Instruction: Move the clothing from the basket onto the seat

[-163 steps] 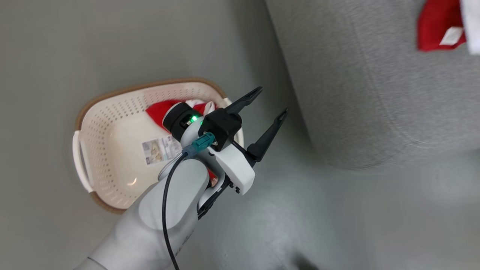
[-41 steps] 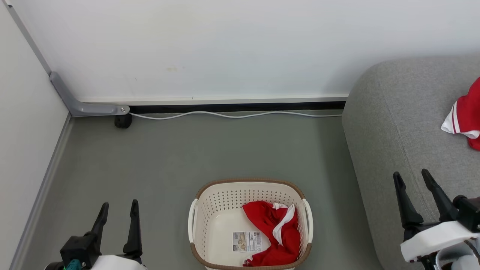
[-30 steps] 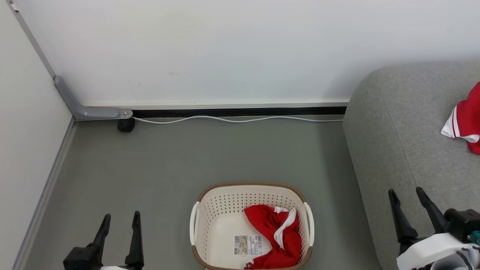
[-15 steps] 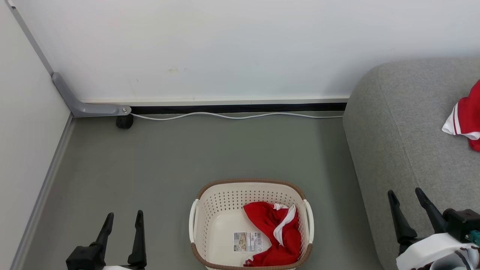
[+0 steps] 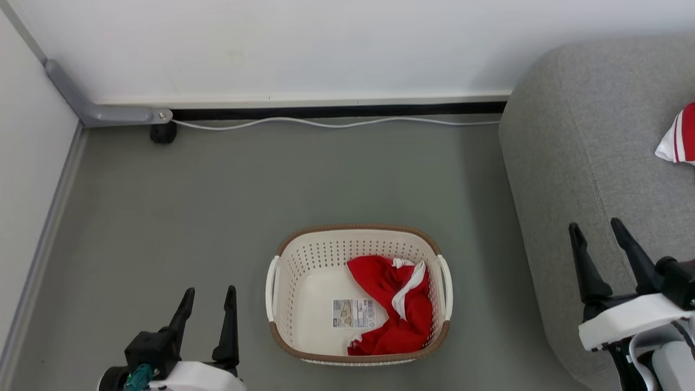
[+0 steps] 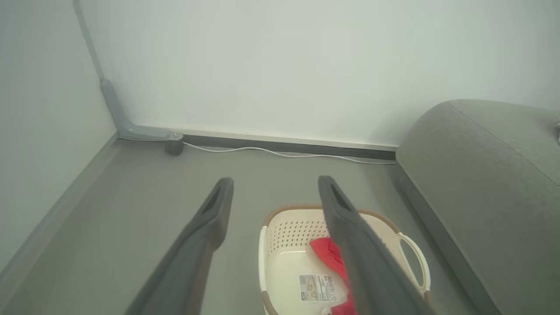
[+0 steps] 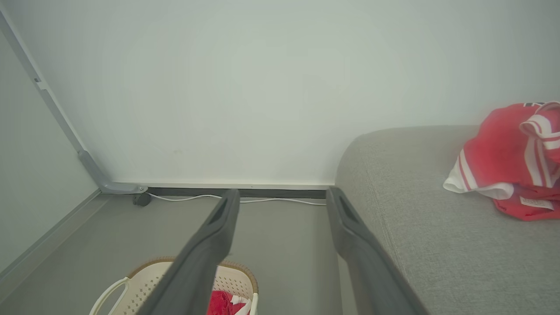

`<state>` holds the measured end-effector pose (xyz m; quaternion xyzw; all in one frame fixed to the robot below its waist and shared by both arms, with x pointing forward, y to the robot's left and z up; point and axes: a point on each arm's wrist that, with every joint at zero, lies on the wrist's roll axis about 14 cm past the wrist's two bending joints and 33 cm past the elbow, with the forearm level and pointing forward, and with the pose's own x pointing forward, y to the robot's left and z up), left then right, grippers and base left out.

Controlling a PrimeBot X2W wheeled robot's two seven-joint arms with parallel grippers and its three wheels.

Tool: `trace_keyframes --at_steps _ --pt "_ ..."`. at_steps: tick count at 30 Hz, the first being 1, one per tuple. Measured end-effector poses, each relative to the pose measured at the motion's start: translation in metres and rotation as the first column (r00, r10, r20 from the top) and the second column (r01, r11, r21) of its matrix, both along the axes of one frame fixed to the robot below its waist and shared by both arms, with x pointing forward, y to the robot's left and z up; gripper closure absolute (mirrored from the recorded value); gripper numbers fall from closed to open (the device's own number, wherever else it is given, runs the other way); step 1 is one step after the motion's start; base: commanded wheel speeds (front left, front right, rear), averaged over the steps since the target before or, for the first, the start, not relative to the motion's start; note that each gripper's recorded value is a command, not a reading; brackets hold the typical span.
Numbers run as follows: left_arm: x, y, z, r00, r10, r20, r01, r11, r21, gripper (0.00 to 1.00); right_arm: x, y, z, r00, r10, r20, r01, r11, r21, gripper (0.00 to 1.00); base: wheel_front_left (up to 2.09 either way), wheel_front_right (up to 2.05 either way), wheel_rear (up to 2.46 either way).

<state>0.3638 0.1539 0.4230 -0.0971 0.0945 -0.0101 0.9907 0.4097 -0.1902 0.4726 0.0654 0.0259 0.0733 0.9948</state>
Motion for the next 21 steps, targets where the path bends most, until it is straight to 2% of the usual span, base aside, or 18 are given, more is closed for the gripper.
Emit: trace_keyframes --at_steps 11,21 --pt "0.040 -0.042 -0.042 0.989 -0.096 -0.114 0.090 0.994 -0.059 0.00 0.048 -0.002 0.000 0.999 0.016 0.031 -0.016 1.000 -0.009 0.00 0.00 0.00 0.00" --pt "0.081 -0.094 -0.104 0.942 -0.233 -0.241 0.209 0.971 -0.120 0.00 0.095 0.001 -0.012 0.997 0.049 0.056 -0.049 0.999 -0.012 0.00 0.00 0.00 0.00"
